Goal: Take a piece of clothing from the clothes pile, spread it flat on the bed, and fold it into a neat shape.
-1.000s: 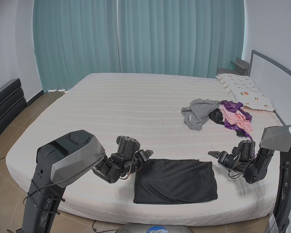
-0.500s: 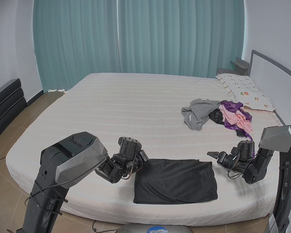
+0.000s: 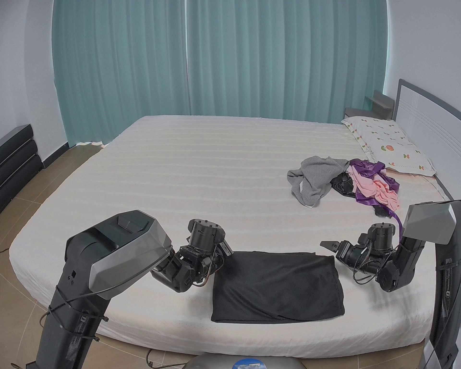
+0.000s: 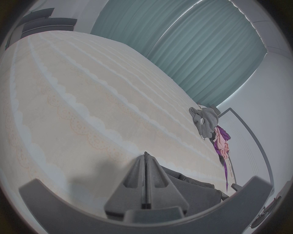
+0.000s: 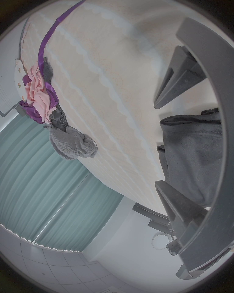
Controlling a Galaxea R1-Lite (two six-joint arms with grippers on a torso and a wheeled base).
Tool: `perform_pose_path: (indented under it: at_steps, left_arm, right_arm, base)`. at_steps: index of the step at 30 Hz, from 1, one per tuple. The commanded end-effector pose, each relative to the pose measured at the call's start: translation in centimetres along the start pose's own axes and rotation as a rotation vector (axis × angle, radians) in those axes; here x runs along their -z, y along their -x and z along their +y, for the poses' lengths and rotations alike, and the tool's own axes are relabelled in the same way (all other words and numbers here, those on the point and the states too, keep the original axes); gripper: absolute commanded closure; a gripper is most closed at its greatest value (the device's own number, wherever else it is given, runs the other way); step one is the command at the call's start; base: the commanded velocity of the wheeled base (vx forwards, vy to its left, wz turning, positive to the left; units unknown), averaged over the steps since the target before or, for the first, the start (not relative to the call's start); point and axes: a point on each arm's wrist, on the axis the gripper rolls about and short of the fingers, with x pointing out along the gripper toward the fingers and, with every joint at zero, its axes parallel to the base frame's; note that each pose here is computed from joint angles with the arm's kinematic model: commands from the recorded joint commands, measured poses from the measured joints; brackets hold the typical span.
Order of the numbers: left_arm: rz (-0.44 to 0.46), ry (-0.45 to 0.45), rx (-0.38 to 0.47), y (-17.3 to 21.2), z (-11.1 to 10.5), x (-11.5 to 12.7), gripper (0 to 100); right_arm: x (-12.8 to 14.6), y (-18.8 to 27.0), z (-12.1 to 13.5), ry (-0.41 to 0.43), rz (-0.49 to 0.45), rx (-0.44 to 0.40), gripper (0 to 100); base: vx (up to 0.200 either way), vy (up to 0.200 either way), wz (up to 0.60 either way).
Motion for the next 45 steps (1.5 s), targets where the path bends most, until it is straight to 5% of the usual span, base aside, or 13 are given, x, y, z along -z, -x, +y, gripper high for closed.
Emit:
perform_pose_path:
  at_steps: [1,9,10,33,45]
  left_arm:
    - [-0.001,0.001,0.001,0.0,0.0,-0.1,100]
    - [-0.001,0.001,0.001,0.0,0.0,-0.1,100]
    - [-0.002,0.000,0.002,0.0,-0.1,-0.1,100]
    - [-0.020,0.007,-0.013,-0.2,0.3,-0.4,100]
    - [-0.030,0.007,-0.020,-0.3,0.3,-0.4,100]
  right_arm:
    - [0.4,-0.4,-0.4,-0.003,0.011,0.007,0]
    - [1.4,-1.0,-0.7,0.006,0.039,0.014,0]
    - [1.3,-1.0,-0.6,0.006,0.035,0.011,100]
    - [-1.3,-0.9,-0.8,0.014,-0.137,0.010,100]
    - [-0.7,-1.4,-1.5,0.011,-0.121,0.023,100]
  base:
    - [0.000,0.000,0.00]
    - [0.000,0.000,0.00]
    - [0.000,0.000,0.00]
    - [0.000,0.000,0.00]
    - [0.000,0.000,0.00]
